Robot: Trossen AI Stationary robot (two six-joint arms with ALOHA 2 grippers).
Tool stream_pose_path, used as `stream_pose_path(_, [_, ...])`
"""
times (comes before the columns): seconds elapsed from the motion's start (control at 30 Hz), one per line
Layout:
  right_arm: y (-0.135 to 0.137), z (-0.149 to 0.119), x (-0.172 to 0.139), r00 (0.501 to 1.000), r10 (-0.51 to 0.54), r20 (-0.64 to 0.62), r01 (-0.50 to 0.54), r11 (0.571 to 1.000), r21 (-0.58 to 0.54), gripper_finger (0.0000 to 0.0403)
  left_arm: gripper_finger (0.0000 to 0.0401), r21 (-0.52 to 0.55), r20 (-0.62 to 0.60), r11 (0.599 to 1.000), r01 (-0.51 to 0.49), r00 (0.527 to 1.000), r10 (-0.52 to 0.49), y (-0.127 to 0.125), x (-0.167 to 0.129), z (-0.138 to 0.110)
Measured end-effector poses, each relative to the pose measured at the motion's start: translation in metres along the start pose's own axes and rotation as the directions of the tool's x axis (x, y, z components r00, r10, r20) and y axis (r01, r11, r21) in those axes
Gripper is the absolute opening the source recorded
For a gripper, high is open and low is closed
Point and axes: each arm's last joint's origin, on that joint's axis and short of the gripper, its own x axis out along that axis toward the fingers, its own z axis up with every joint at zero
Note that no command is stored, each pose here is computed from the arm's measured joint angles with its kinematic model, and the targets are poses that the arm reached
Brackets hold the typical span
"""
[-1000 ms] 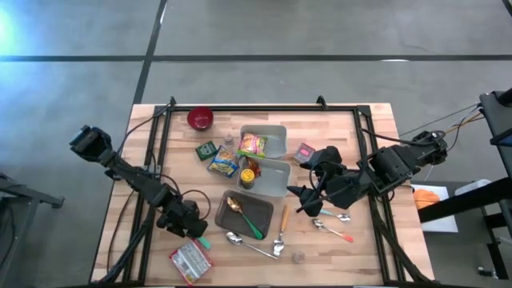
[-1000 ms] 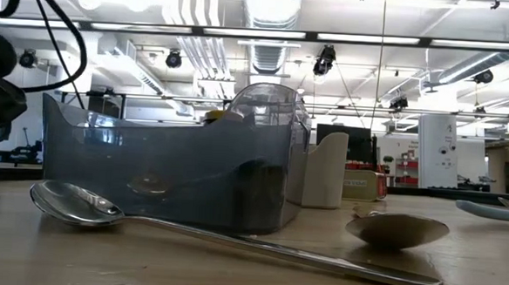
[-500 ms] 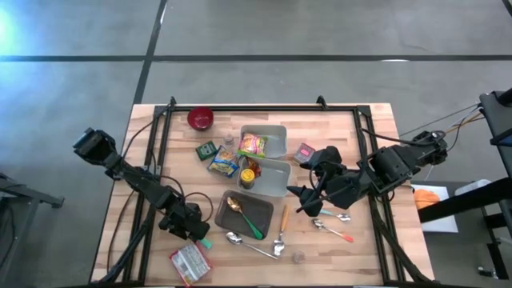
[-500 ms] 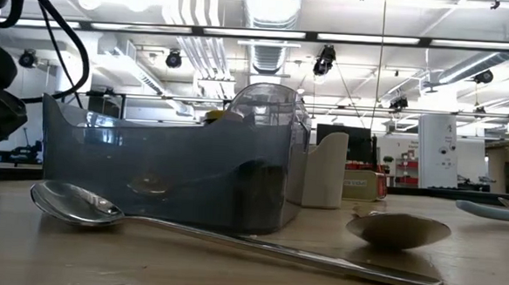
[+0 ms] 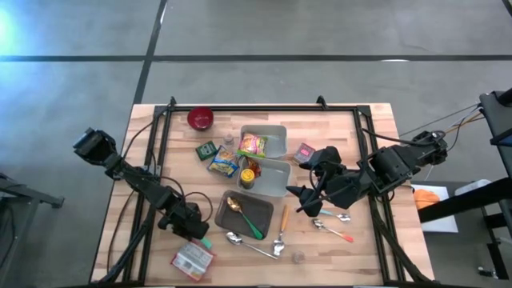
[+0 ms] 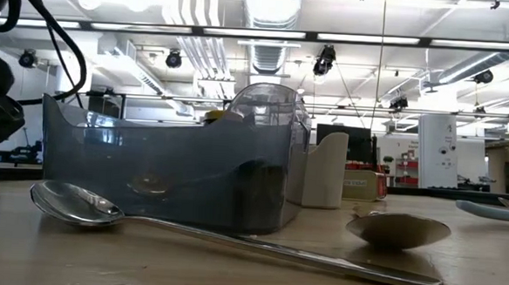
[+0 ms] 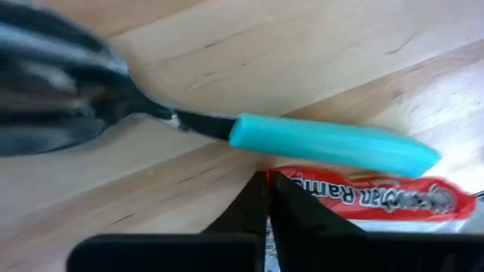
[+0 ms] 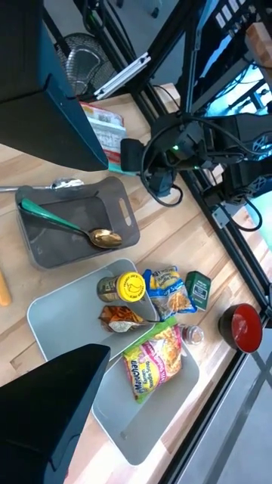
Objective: Pick & Place Food Item
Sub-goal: Put the red noodle pack into the top gray bin
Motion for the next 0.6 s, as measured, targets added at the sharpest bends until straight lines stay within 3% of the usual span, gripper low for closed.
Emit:
stream_pose_path(0.3, [0.0, 0.0, 0.0, 1.0, 0.001, 0.0, -0.001, 1.0, 0.0, 0.0389, 0.0001, -0.003, -0.024, 1.0, 0.015, 1.0, -0.015, -0.004, -0.002, -0.003])
stream_pose_path(0.6, [0.0, 0.0, 0.0, 1.0, 0.002, 0.001, -0.002, 1.0, 0.001, 0.0389, 0.0, -0.01, -0.034, 1.0, 0.019, 0.999, -0.019, -0.022, -0.022, -0.02])
